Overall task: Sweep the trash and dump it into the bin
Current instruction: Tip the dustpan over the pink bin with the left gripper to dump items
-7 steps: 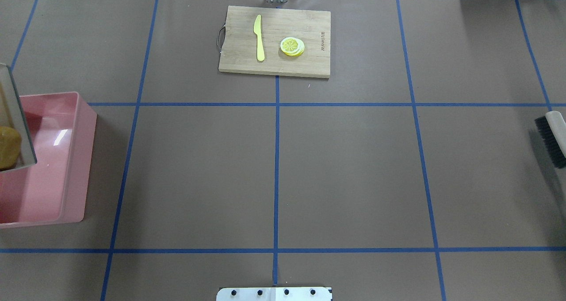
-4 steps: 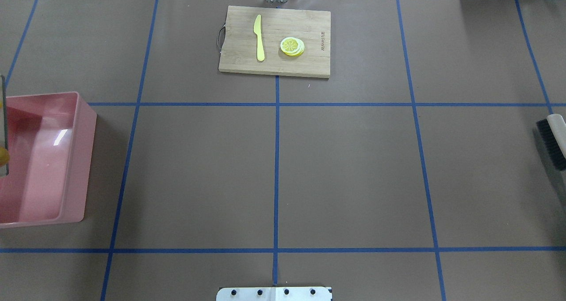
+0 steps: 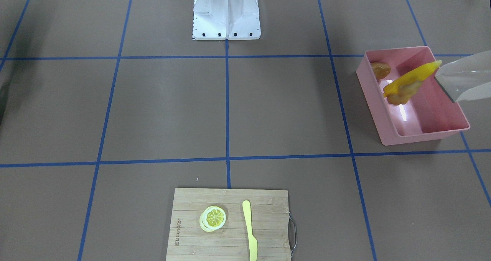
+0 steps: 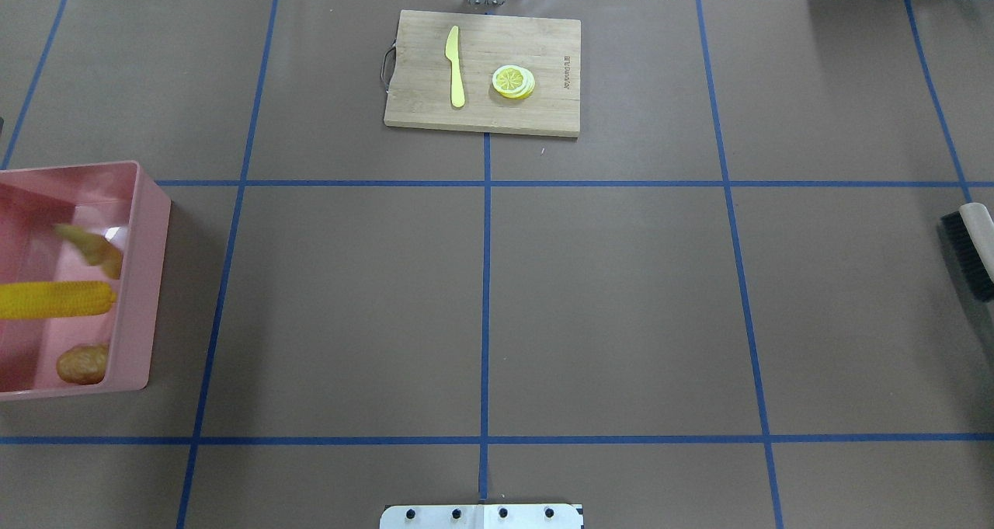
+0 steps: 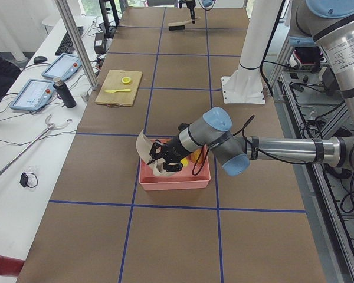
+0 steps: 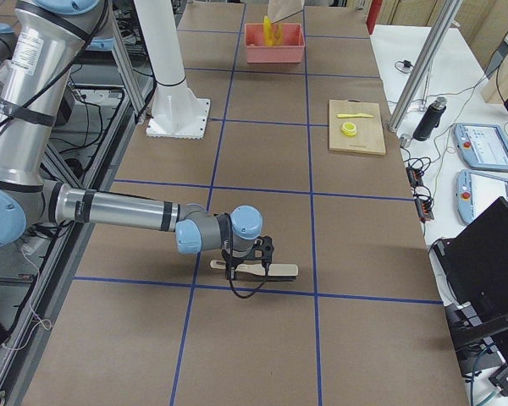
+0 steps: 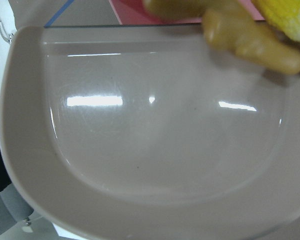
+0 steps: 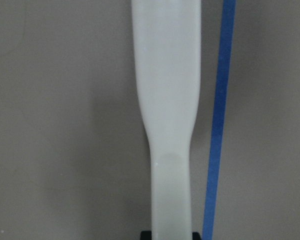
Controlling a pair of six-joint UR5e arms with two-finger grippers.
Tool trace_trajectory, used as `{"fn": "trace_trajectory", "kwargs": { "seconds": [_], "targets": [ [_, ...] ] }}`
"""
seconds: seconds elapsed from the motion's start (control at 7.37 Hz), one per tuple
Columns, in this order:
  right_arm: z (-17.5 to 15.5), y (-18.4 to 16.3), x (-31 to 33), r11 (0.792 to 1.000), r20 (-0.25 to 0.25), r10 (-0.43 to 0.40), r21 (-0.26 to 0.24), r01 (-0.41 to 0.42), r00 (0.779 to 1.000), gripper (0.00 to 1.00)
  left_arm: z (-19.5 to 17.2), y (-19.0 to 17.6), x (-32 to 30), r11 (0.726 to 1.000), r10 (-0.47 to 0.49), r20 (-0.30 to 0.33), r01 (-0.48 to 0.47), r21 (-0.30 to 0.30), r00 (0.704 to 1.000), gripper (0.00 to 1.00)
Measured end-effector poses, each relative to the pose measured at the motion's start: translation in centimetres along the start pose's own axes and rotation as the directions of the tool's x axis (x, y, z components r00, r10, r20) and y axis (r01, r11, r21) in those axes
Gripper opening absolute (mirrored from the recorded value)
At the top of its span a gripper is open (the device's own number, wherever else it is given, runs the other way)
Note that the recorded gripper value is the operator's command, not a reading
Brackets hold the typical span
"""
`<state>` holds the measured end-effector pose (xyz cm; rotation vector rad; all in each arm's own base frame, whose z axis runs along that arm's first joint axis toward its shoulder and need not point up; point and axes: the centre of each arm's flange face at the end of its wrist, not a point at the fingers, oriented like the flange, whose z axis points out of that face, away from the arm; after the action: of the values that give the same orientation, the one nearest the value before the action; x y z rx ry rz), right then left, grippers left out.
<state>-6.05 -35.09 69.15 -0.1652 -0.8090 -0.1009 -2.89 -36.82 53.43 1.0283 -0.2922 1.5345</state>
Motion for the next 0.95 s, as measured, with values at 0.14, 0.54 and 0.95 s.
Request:
{"fn": "trace_trajectory", "kwargs": {
  "seconds": [0.14,0.54,0.95],
  "targets": [
    [0.1,0.0,0.1,1.0,0.001,0.001,-0.001,-0.001,1.0,0.0,0.0,0.0,-0.2,1.0,0.008,0.006,-0.008,0.001,1.0,0.0],
    [0.3,-0.1,0.2,1.0,0.002,0.004,-0.005,-0.004,1.0,0.11,0.4,-1.6,-0.1,0.962,-0.228,-0.094,0.239,0.134,0.969,0.0],
    [0.2,-0.3,0.1,1.0,0.002,0.001,-0.003,-0.001,1.0,0.6,1.0,-4.3,-1.9,0.795,-0.501,-0.259,0.557,0.239,0.826,0.0]
  ]
}}
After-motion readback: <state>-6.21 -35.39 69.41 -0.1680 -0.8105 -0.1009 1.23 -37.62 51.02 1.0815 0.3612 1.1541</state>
